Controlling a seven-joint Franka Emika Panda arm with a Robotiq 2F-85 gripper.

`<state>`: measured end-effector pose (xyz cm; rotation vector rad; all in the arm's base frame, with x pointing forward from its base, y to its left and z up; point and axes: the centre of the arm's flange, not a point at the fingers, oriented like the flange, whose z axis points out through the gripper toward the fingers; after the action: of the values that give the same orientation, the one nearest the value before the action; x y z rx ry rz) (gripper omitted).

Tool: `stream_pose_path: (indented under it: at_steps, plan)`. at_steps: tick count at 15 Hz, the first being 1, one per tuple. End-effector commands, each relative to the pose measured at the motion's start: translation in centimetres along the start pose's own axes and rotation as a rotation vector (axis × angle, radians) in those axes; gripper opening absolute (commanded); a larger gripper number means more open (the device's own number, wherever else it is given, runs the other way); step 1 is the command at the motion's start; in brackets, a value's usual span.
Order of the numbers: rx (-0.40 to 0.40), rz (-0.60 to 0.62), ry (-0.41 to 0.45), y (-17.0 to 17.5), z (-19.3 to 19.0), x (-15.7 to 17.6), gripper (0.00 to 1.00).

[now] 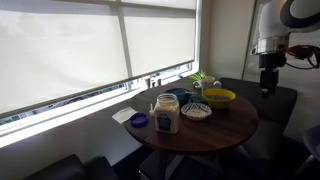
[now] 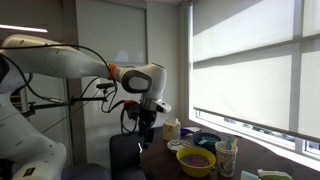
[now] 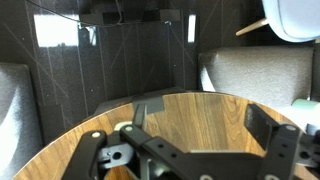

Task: Put the cups inside the bowl

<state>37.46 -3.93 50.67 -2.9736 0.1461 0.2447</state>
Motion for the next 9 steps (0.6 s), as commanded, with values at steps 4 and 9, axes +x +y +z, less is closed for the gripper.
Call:
stream_pose_path:
  at_steps: [4, 9]
  plan:
    - [0.013, -0.057, 0.249, -1.8, -3.7, 4.1, 1.0]
    - [-0.056, -0.158, 0.583, -2.9, -5.4, 11.6, 1.0]
